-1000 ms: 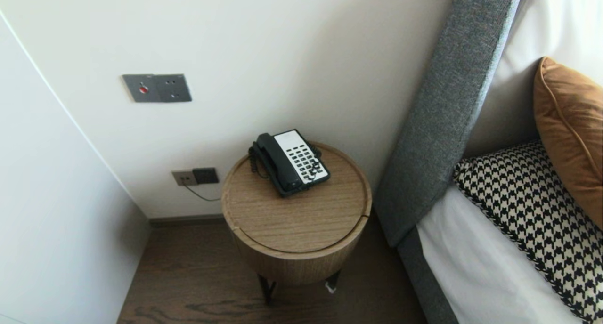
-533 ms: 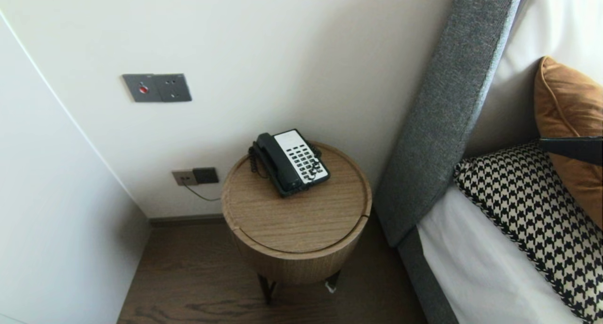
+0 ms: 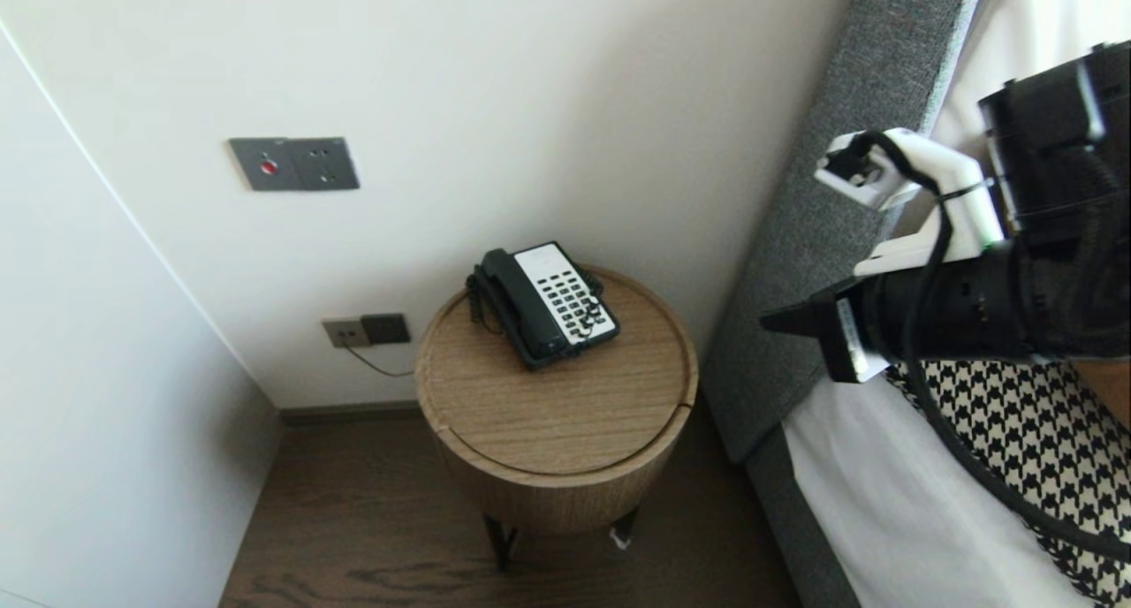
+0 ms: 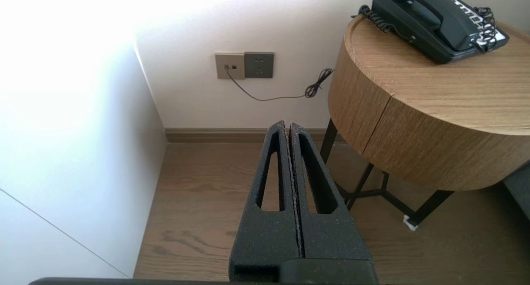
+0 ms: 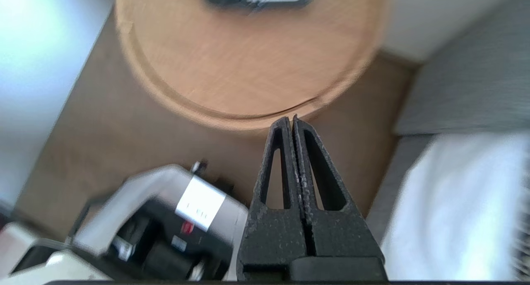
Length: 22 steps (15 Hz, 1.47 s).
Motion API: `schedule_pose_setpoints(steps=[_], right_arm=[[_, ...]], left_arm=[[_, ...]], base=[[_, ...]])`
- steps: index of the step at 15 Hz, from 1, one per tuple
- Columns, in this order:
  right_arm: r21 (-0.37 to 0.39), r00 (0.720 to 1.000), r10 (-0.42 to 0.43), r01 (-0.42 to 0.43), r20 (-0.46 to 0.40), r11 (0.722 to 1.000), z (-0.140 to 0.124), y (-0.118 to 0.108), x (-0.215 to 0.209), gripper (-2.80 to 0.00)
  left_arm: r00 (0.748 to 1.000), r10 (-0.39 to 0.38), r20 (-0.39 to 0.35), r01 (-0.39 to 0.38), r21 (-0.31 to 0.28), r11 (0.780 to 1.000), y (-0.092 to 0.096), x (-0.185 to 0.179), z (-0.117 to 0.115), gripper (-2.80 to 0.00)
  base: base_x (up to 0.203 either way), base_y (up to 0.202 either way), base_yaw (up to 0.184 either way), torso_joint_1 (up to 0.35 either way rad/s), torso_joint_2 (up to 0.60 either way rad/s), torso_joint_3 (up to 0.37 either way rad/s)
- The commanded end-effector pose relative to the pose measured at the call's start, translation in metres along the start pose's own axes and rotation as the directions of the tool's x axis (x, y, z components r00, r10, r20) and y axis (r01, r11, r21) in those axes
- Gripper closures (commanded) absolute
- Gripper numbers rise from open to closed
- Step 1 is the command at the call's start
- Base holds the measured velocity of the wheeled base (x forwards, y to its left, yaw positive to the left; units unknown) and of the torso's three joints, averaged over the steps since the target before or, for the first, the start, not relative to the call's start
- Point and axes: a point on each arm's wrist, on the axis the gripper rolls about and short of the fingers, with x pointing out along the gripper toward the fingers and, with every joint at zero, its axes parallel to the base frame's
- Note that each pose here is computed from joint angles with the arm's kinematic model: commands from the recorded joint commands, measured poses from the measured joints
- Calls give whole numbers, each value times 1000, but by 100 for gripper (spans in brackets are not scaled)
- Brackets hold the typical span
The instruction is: Open the nightstand drawer
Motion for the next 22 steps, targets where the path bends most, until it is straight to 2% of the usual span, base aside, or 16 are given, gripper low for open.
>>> schedule_pose_setpoints(steps=[1,5,10,17,22], right_arm=[[-27,993,40,-44,-112,999,-9,16,43,0],[-48,979,71,-81,-189,996,-14,33,81,0],[50,946,169,-162,-276,986,-28,70,117,0],[29,914,191,-193,-359,981,-47,96,151,0],[31,896,184,-188,-405,982,-60,101,168,0]], left_arm=[[1000,0,-1,0,0,1000,0,0,0,0],[1000,-1,-1,1,0,1000,0,0,0,0],[1000,1,-1,-1,0,1000,0,0,0,0],[1000,-1,0,1,0,1000,0,0,0,0],[1000,-1,1,1,0,1000,0,0,0,0]], base=[[0,0,0,0,0,0],[0,0,0,0,0,0],[0,0,0,0,0,0],[0,0,0,0,0,0],[0,0,0,0,0,0]])
